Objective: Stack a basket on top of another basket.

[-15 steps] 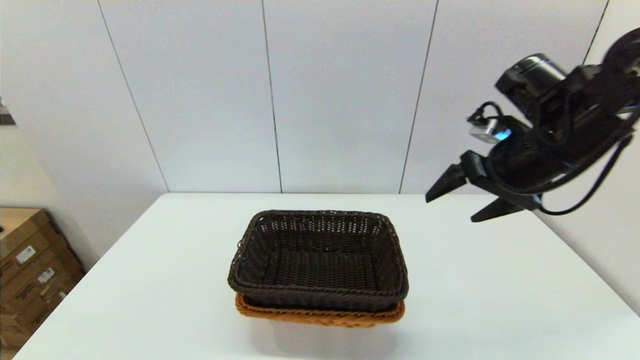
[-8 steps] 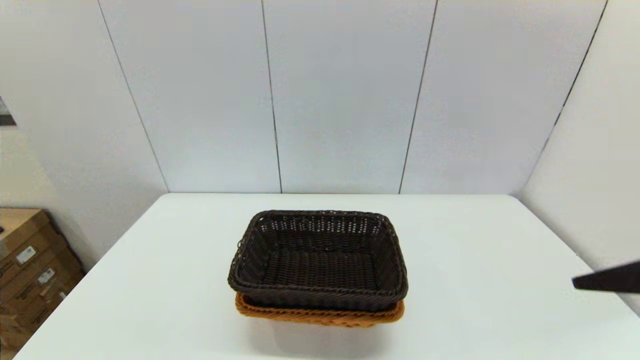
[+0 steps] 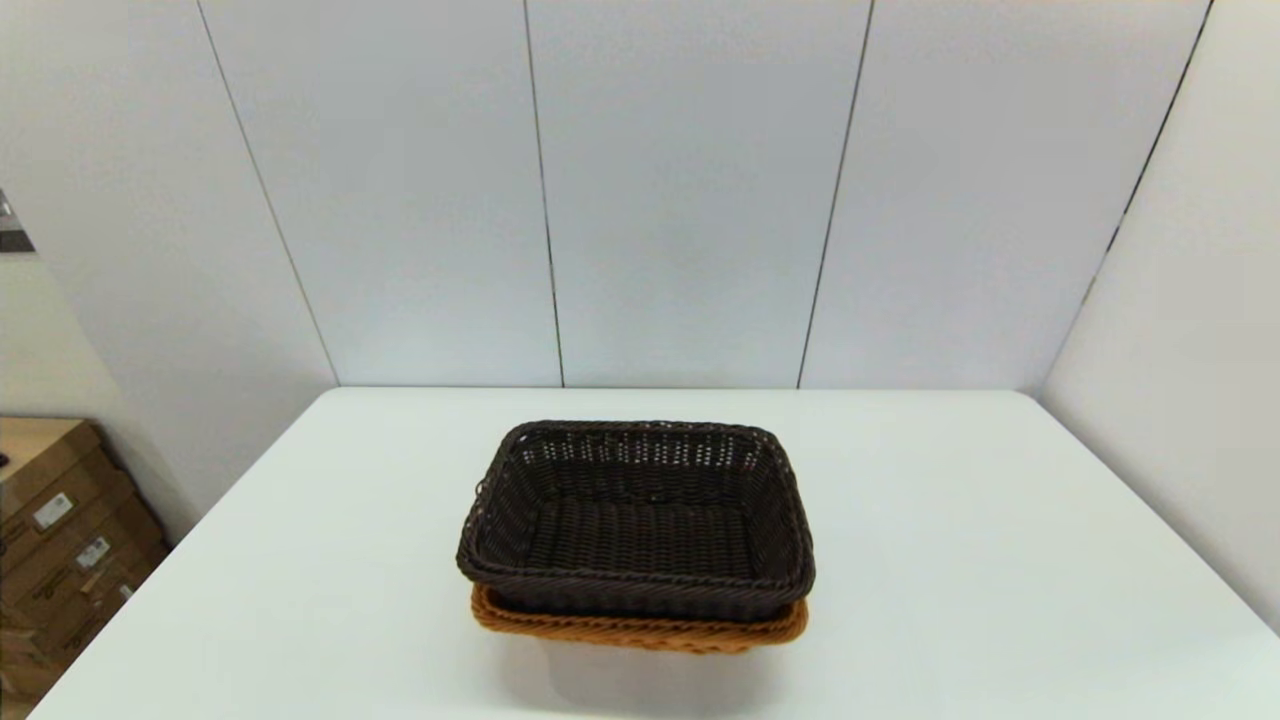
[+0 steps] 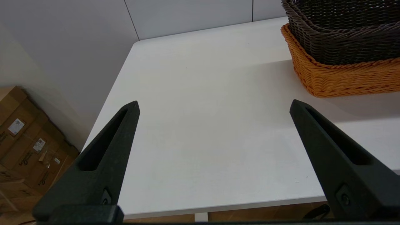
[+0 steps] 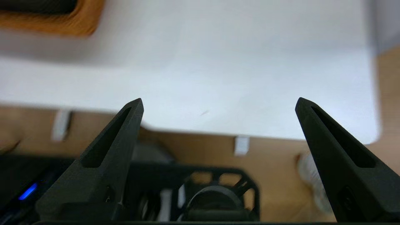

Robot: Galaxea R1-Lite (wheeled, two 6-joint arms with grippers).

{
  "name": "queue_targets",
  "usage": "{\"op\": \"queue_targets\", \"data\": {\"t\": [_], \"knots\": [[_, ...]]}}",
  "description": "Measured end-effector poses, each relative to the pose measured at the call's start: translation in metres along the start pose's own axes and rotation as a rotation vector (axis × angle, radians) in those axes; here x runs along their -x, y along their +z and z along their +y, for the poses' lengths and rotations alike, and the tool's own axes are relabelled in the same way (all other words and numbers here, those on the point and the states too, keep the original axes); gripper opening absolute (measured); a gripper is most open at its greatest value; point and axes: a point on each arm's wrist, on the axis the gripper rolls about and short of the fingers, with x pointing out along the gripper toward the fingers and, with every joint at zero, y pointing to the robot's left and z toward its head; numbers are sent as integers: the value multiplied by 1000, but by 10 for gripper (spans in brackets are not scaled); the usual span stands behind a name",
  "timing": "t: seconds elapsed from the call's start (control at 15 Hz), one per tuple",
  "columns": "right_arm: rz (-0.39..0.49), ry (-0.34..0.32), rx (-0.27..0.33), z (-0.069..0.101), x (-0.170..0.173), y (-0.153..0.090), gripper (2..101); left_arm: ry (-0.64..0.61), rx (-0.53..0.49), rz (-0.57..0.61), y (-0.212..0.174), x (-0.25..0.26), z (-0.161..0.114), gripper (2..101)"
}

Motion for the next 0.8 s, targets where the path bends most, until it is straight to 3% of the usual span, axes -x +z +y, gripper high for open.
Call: {"op": "queue_targets", "data": {"t": [0.27,0.6,0.8], "knots": [[-196,-57,8,0,0,-32,971,0,0,0,0,0,0,978],[-320,-105,24,1,-12,-65,971,0,0,0,0,0,0,978],[-409,-122,74,0,-26,-81,971,0,0,0,0,0,0,978]]}}
